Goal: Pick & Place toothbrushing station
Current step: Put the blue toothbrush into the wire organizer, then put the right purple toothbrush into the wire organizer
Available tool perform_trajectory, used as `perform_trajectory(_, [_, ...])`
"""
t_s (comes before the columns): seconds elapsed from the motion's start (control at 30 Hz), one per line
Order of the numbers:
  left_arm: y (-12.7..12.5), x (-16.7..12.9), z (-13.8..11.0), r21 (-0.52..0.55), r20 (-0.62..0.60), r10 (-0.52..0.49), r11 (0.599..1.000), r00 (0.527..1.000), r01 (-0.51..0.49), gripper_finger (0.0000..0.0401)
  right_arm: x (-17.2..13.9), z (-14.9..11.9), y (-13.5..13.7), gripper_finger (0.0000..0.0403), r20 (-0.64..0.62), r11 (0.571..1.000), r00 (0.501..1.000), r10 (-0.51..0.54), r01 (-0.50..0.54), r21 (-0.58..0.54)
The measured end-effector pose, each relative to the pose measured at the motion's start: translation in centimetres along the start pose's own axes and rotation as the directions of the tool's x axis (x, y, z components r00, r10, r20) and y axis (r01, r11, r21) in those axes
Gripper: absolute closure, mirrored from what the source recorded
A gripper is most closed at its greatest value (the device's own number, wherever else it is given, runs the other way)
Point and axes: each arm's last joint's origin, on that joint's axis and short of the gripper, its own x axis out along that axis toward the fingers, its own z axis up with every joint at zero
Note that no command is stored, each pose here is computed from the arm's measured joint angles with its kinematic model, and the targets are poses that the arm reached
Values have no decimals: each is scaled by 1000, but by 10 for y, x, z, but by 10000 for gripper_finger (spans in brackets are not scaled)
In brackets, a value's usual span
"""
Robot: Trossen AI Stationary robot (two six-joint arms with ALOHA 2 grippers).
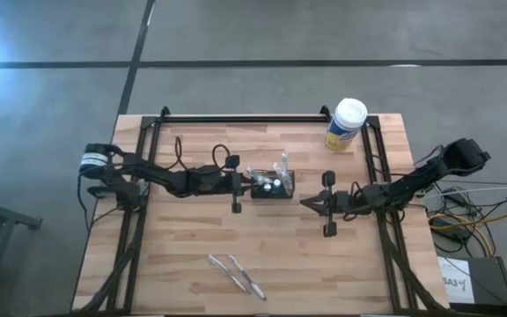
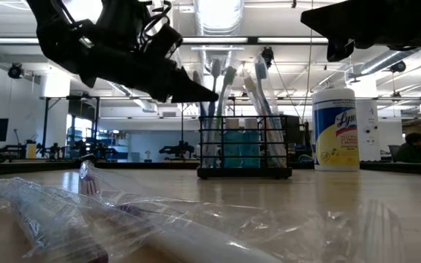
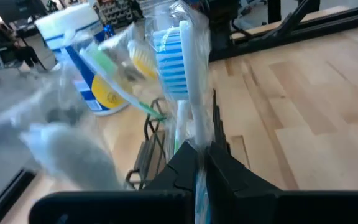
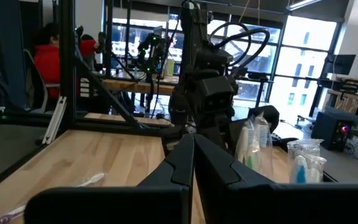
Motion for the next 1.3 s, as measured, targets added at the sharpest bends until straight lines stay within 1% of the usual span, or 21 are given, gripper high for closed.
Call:
perform_trajectory(0.2, [0,-2,-6,-17,-20,11,1000,1000,-11,376,0,0,0,394,0,1000,1000,0,0,8])
perform_trajectory(0.33, [1,-3,-5,-68,-16,13,998,1000,-15,366,0,0,0,394,0,1000,1000,0,0,11])
perform_trajectory(0.43, [1,-3,-4,-84,-10,3,996,1000,-4,356,0,0,0,394,1,1000,1000,0,0,11])
perform_trajectory(0.53, [1,-3,-3,-128,3,-31,991,1000,31,340,0,0,0,394,1,1000,1000,0,0,11])
perform_trajectory(0.63, [0,-4,-1,-144,21,-74,987,997,76,312,0,0,0,394,1,1000,1000,0,0,16])
perform_trajectory(0.7, [0,-5,1,-142,26,-85,986,996,88,287,0,0,0,394,1,1000,1000,0,0,17])
perform_trajectory(0.83, [0,-6,1,-109,23,-88,990,996,90,224,0,0,0,394,1,1000,1000,0,0,17])
perform_trajectory(0.93, [1,-6,1,-104,25,-85,991,996,87,177,0,0,0,394,1,1000,1000,-1,0,15])
perform_trajectory(1.03, [3,-9,7,-90,45,-80,992,996,83,141,0,0,0,394,0,1000,1000,0,0,14])
perform_trajectory(1.17, [6,-23,24,-59,64,-83,994,995,86,115,0,0,0,394,0,1000,1000,0,0,11])
perform_trajectory(1.3, [9,-49,44,-46,53,-115,992,992,117,112,0,-1,0,394,-6,1000,1000,0,0,9])
